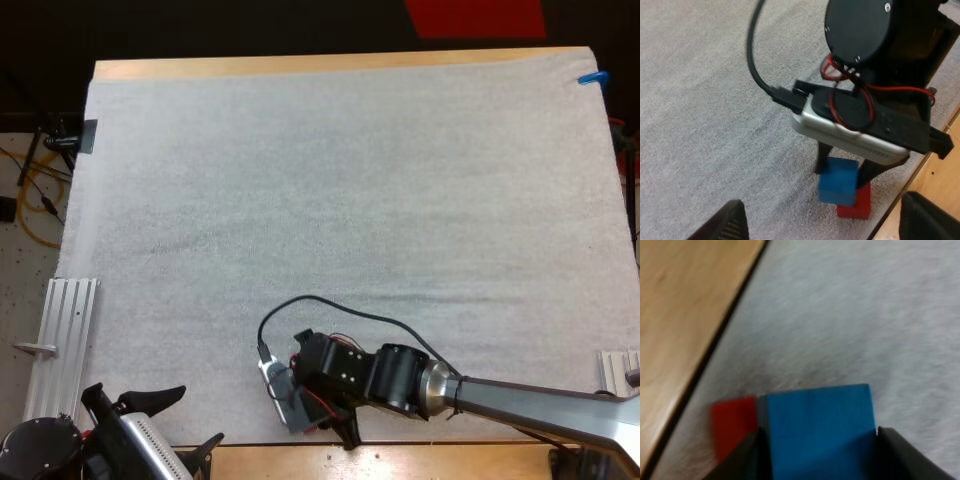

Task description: Stack red cube on blue cube

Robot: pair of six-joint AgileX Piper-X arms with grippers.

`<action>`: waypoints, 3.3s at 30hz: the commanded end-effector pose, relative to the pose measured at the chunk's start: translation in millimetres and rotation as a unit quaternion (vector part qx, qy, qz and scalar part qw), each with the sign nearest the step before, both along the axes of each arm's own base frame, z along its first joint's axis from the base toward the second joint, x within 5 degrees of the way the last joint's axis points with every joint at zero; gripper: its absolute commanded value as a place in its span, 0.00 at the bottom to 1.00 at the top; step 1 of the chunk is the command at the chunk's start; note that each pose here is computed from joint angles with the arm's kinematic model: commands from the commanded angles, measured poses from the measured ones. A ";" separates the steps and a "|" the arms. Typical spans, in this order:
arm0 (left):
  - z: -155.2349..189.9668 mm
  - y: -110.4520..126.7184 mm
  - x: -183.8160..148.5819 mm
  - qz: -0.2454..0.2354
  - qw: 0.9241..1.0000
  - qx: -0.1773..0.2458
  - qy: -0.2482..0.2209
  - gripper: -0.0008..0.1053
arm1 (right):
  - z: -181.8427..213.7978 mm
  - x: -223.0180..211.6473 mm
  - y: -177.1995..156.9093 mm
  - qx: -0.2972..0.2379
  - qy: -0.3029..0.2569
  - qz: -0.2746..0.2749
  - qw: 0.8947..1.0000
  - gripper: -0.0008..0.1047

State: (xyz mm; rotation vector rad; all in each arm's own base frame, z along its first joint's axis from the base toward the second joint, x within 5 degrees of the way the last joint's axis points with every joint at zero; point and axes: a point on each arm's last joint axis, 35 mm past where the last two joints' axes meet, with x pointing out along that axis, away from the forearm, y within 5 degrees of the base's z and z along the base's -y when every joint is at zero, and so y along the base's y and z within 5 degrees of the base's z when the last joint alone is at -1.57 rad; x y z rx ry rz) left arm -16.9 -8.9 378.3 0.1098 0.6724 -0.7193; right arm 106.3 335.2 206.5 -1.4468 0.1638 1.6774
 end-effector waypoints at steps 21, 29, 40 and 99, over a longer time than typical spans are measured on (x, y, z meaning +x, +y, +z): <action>-3.1 0.1 -1.0 -0.006 1.000 0.004 0.015 0.60 | -0.1 98.8 -22.8 0.010 0.022 -0.254 0.967 0.27; -3.1 0.1 -1.0 -0.006 1.000 0.004 0.015 0.60 | -32.9 108.6 -19.4 -0.026 0.016 -0.272 0.962 0.27; -3.1 0.1 -1.0 -0.006 1.000 0.004 0.015 0.60 | -34.7 110.3 -17.2 -0.013 0.025 -0.299 0.954 0.64; -2.4 -0.1 -0.4 -0.013 1.000 0.009 0.004 0.60 | -9.1 -5.1 8.2 -0.072 0.024 0.027 0.997 0.59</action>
